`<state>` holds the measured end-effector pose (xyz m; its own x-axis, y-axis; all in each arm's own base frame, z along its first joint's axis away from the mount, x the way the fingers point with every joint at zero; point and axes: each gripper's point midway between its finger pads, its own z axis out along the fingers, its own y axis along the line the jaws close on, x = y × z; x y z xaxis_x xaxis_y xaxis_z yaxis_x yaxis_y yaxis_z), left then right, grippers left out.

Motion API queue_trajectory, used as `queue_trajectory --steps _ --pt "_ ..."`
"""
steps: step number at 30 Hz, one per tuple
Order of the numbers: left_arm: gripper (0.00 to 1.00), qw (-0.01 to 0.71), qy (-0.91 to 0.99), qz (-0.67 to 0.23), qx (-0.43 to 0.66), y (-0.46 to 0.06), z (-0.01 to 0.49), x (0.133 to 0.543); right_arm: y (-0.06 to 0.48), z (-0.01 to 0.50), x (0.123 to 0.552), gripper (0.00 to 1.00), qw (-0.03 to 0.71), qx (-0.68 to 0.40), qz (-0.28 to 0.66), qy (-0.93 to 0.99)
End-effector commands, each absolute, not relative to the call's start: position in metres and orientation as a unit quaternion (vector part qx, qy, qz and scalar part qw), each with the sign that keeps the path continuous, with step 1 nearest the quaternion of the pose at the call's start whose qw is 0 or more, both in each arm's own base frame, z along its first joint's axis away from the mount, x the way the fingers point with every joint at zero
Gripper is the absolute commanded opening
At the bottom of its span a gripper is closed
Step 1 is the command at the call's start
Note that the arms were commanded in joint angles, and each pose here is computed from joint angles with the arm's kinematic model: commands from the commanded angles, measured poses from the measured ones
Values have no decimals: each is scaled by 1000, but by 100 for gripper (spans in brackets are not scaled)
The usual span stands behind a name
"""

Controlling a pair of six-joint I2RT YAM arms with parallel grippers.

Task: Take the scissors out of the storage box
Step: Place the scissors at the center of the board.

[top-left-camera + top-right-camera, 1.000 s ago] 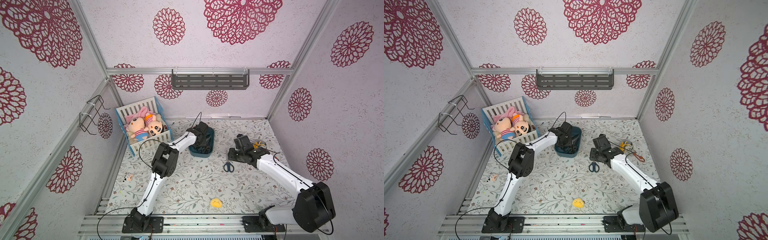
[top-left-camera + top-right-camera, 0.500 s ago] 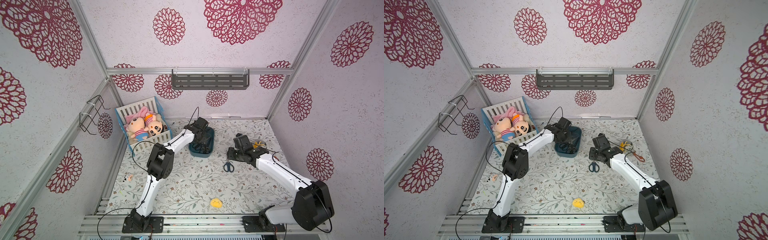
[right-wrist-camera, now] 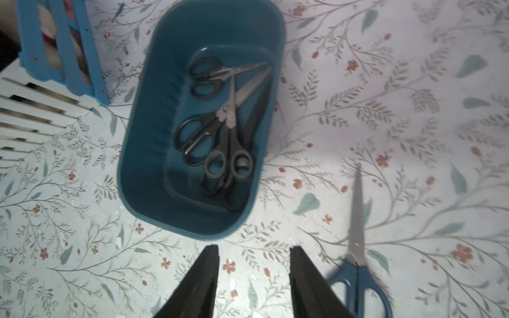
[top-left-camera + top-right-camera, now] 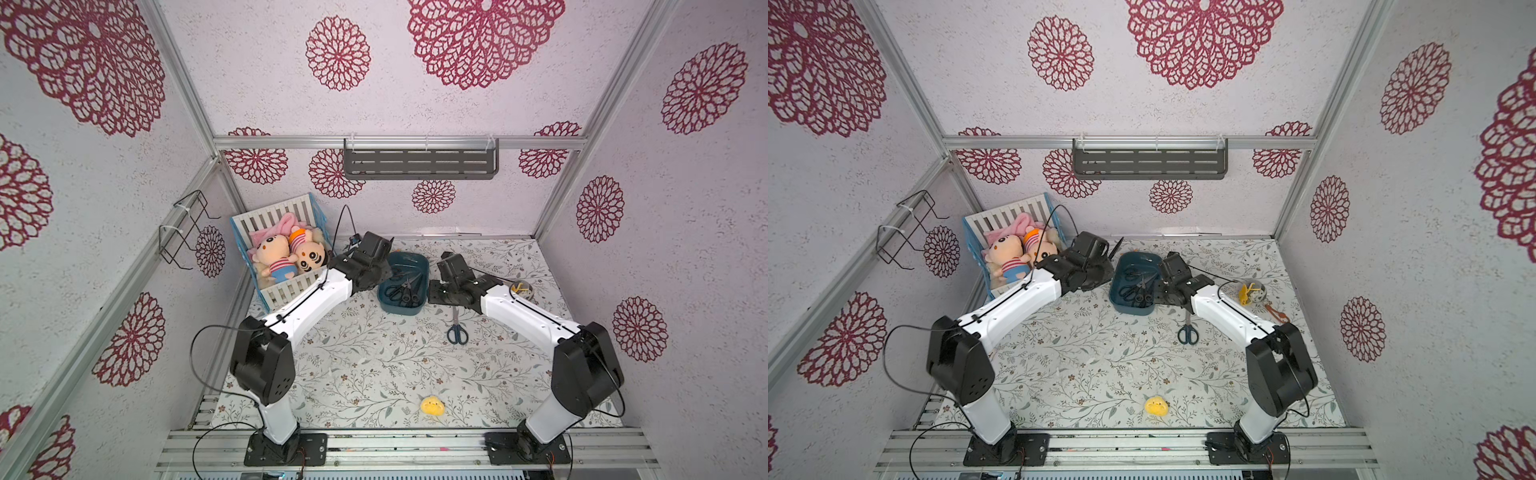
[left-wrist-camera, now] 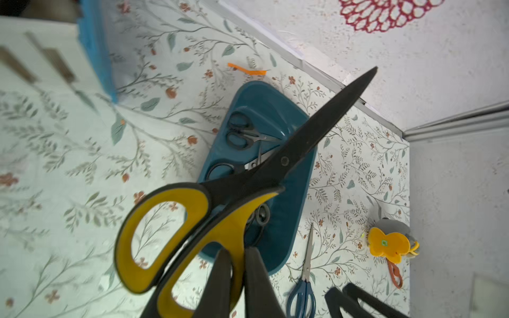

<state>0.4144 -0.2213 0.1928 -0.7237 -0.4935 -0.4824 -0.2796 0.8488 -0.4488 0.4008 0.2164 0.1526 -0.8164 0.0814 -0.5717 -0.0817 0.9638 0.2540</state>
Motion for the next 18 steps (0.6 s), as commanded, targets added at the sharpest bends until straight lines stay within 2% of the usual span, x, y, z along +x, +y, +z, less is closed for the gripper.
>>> queue_trajectory --steps 1,10,18 --pt "0 295 894 -191 -277 -206 184 397 239 165 422 47 320 -22 145 936" --pt "0 262 894 -148 -331 -169 117 351 283 121 442 47 272 -17 154 950" --pt "0 235 892 -131 -364 -154 71 358 287 89 453 46 229 4 109 967"
